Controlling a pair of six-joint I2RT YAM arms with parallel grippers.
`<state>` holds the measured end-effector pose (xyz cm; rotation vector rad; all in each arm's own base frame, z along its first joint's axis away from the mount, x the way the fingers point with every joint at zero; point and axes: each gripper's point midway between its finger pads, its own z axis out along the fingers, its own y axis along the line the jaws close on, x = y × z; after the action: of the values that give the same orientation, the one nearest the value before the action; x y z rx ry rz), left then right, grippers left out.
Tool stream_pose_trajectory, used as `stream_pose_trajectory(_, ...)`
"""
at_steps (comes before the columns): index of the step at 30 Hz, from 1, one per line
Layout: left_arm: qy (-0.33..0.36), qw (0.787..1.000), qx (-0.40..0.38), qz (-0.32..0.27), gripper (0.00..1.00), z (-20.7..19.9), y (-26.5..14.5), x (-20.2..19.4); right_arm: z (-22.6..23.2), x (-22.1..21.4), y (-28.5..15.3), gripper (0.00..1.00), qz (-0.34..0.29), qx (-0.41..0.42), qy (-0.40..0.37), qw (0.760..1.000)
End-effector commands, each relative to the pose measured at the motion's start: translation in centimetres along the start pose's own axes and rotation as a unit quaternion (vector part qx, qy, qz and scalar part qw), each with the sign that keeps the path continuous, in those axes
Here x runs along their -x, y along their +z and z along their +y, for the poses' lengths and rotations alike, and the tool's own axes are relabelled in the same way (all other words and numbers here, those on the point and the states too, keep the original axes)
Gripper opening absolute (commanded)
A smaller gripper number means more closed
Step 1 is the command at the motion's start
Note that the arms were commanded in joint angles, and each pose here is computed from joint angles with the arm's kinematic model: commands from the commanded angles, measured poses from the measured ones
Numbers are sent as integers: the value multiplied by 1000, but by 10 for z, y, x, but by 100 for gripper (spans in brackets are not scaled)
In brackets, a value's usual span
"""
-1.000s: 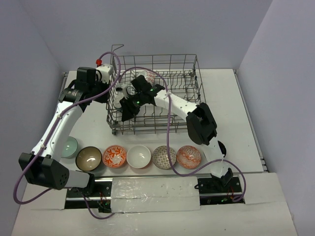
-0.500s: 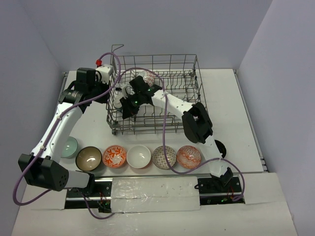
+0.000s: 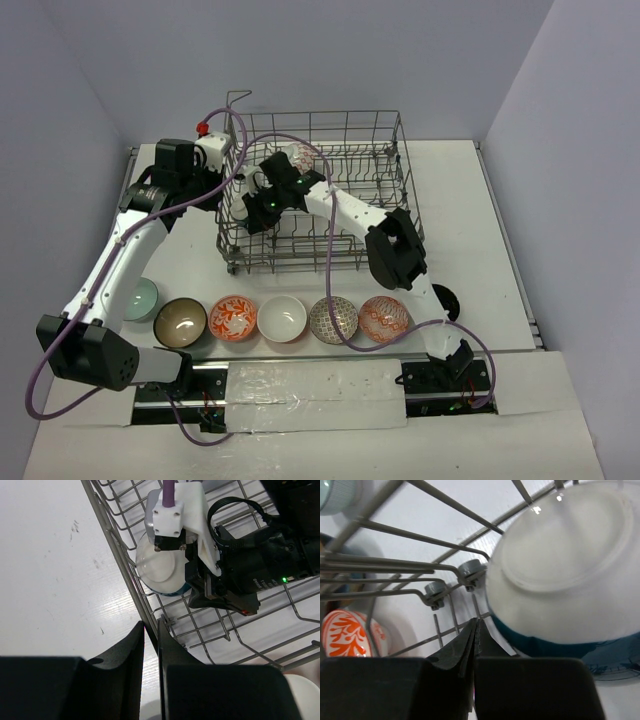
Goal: Load the bowls into the dish rack
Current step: Move the bowl to the dish rack.
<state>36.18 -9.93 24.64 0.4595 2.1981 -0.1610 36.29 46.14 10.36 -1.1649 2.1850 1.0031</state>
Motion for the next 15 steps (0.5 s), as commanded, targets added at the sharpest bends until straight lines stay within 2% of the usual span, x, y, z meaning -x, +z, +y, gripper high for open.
stream_pose_trajectory(1, 29, 999, -34, -17, 0, -15, -8, 4, -8, 20, -2, 0, -24, -23, -13, 999)
stream_pose_trajectory(5, 30, 999, -35, -15, 0, -15, -8, 3, -20, 22, -3, 0, -30, -56, -15, 998)
stream_pose_trajectory(15, 32, 999, -40, -12, 0, -17, -8, 1, -32, 33, -8, 0, -49, -74, -5, 996)
